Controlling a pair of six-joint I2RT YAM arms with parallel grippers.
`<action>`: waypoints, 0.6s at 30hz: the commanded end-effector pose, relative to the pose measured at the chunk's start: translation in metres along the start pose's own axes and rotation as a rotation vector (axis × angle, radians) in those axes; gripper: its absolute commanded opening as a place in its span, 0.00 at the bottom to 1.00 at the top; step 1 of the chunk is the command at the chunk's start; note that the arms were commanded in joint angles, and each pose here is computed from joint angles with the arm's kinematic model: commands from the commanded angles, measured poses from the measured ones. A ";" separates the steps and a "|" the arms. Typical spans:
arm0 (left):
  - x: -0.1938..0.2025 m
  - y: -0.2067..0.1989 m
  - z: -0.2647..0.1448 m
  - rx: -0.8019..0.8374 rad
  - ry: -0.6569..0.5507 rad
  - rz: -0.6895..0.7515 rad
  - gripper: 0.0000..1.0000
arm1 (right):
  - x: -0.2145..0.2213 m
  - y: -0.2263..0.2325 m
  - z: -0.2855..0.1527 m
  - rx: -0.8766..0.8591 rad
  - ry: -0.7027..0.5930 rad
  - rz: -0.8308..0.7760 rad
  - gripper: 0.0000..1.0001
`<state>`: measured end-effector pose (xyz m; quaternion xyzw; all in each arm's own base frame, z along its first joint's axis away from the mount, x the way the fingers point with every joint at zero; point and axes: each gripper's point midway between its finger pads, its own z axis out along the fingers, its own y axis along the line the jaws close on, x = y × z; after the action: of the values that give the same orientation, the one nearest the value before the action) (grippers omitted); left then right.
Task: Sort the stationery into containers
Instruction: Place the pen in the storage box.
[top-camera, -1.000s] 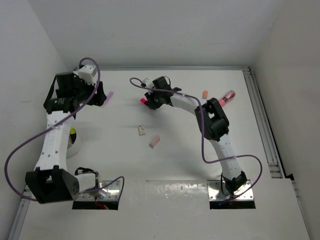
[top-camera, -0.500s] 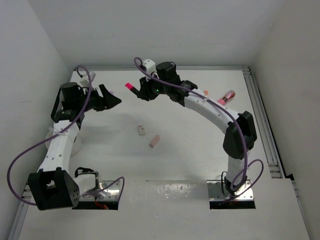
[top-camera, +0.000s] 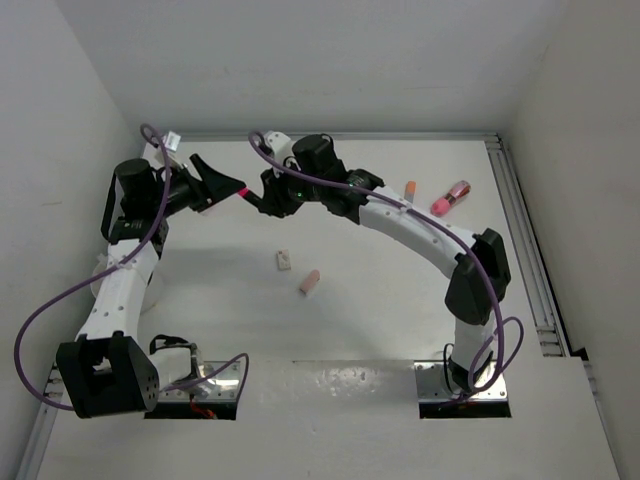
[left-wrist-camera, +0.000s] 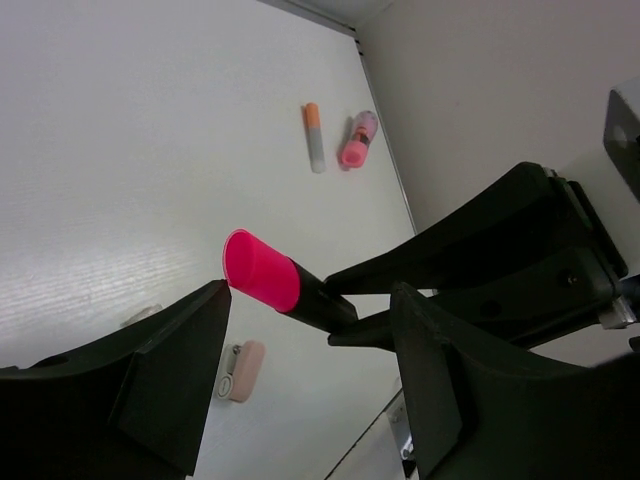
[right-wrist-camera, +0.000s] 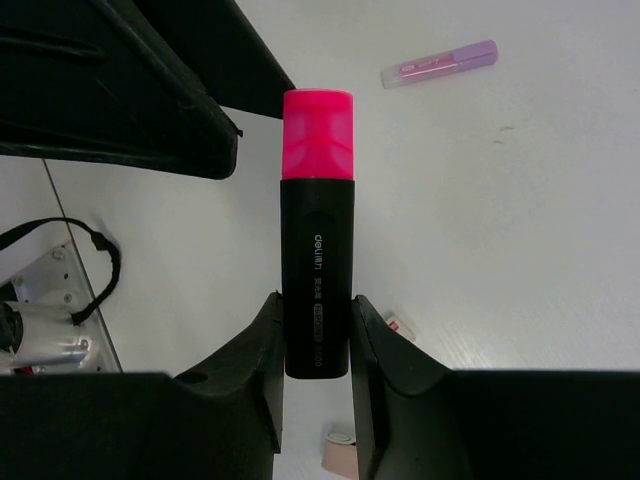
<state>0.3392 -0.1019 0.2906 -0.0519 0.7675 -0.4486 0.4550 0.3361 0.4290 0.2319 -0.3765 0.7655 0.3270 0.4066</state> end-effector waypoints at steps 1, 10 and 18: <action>0.000 -0.008 -0.001 0.047 -0.002 -0.026 0.71 | -0.042 0.013 -0.010 -0.010 -0.101 -0.006 0.00; -0.004 0.001 0.003 0.004 -0.003 -0.038 0.67 | -0.049 0.028 -0.013 -0.031 -0.108 -0.016 0.00; -0.013 -0.011 0.000 0.056 -0.008 -0.016 0.27 | -0.046 0.034 -0.009 -0.041 -0.100 -0.027 0.00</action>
<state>0.3431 -0.1009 0.2800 -0.0803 0.7701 -0.4668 0.4274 0.3207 0.4456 0.2522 -0.3818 0.7534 0.3426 0.4113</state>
